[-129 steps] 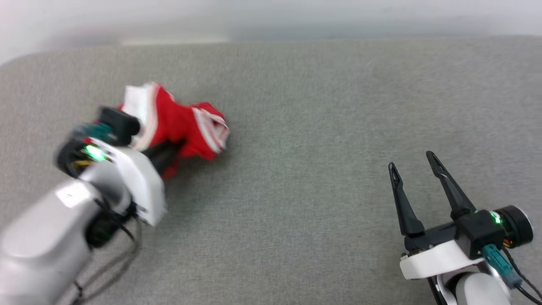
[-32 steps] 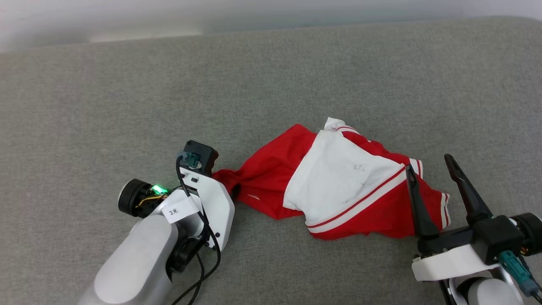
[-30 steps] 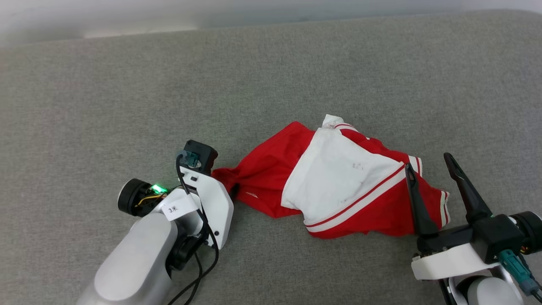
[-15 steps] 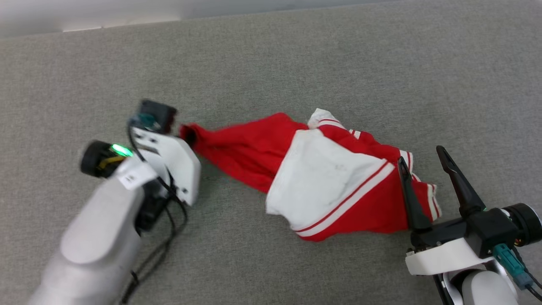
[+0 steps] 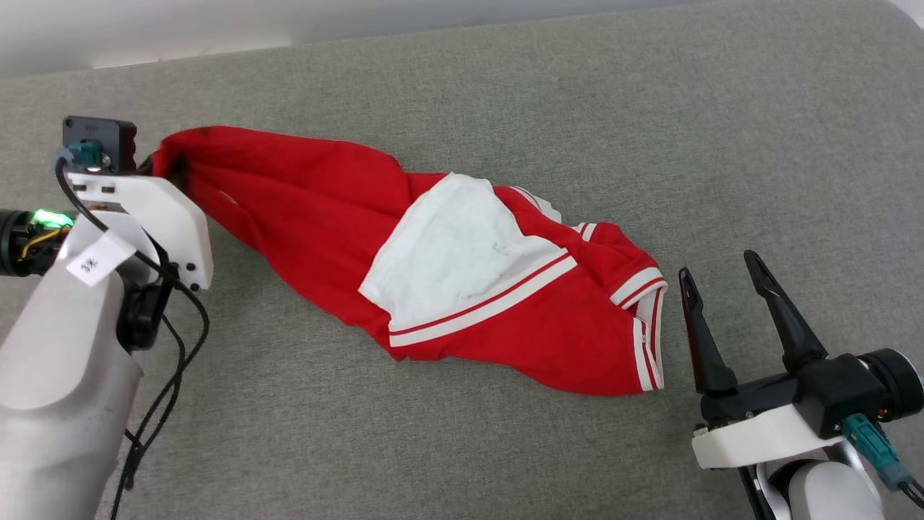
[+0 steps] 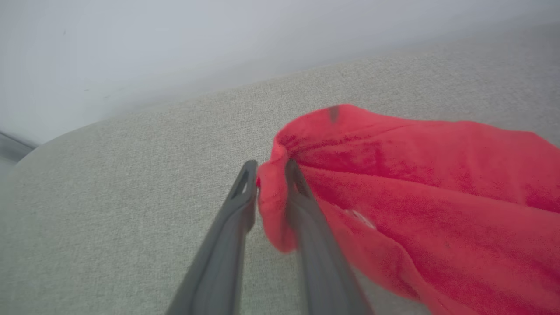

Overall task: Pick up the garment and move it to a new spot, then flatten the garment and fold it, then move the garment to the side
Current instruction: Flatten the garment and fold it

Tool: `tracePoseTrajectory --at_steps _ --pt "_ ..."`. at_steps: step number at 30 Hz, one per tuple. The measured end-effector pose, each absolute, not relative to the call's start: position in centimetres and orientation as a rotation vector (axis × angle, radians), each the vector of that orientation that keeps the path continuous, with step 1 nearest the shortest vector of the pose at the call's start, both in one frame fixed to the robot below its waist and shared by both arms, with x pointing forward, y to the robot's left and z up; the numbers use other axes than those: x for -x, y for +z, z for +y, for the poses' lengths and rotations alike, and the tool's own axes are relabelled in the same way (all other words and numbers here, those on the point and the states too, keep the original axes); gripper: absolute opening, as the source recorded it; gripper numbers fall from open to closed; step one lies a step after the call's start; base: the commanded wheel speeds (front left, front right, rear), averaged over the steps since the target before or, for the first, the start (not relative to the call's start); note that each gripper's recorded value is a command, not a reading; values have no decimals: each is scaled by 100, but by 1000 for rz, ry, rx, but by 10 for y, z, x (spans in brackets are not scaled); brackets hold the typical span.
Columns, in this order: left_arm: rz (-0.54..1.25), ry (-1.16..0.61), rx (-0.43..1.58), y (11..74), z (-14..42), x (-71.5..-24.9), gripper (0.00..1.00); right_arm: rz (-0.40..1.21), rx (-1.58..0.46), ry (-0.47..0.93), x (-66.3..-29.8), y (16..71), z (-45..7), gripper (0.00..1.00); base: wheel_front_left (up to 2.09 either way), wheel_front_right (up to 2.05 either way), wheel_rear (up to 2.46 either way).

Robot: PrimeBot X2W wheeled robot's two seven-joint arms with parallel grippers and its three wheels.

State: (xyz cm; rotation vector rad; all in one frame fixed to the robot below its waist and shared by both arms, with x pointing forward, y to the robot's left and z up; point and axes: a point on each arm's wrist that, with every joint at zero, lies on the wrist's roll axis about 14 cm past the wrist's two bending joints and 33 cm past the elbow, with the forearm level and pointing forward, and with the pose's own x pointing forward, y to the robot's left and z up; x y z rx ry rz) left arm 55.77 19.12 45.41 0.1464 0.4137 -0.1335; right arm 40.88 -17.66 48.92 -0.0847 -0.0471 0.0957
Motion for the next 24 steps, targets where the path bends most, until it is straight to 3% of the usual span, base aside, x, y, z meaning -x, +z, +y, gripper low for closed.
tracePoseTrajectory --at_steps 11,14,24 --pt "66 -163 -45 515 177 -536 100 -95 91 124 -408 505 -167 100 0 0 0" --pt "-27 -185 -11 539 173 -512 100 -115 91 139 -403 513 -161 100 0 0 0" --pt "-57 -171 -29 541 167 -411 100 -174 82 210 -390 533 -135 100 0 0 0"
